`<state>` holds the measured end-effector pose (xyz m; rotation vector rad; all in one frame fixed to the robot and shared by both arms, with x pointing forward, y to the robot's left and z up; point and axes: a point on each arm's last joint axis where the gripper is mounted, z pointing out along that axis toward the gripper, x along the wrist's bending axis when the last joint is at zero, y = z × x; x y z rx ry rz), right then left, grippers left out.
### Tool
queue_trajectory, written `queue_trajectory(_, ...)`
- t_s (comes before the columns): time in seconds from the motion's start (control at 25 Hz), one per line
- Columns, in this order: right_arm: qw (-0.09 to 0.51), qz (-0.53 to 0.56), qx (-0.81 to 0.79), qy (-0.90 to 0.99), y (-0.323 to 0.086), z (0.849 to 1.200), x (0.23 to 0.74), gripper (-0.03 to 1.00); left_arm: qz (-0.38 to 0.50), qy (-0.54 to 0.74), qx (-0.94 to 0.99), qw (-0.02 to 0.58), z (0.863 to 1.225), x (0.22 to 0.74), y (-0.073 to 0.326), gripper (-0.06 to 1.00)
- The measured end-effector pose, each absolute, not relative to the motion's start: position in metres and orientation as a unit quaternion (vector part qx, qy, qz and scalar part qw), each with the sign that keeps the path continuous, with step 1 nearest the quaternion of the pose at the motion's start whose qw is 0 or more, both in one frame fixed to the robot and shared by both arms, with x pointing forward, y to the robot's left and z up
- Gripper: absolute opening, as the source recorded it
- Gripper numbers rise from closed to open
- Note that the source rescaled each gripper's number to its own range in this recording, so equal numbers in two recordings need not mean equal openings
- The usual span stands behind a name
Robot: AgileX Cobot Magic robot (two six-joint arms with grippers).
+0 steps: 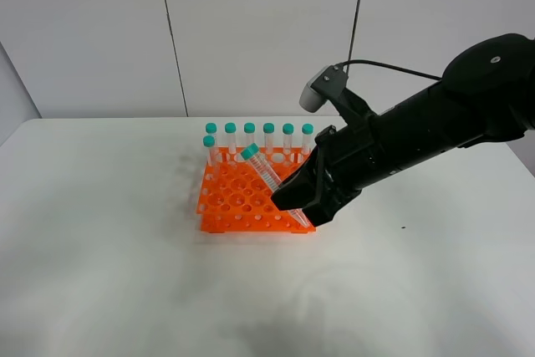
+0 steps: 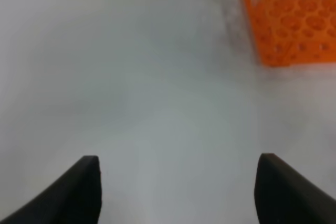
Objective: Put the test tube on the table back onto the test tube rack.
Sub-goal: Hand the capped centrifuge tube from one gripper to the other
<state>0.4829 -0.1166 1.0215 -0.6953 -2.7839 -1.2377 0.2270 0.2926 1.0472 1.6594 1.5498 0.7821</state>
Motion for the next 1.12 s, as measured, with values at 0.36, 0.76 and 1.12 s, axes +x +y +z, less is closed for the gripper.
queue_trajectory(0.36,-0.001,-0.407,-0.238,-0.882,-0.116,1.023,0.486,0.03,0.312,0.604,0.632,0.373,1.126,0.293,0.293,0.73)
queue_trajectory(0.76,-0.009,-0.407,-0.241,-0.881,-0.116,1.023,0.487,0.03,0.14,0.61,0.654,0.425,1.093,0.431,0.266,0.73)
queue_trajectory(1.12,-0.016,-0.408,-0.245,-0.879,-0.117,1.023,0.489,0.03,-0.013,0.546,0.639,0.541,1.062,0.484,0.208,0.73)
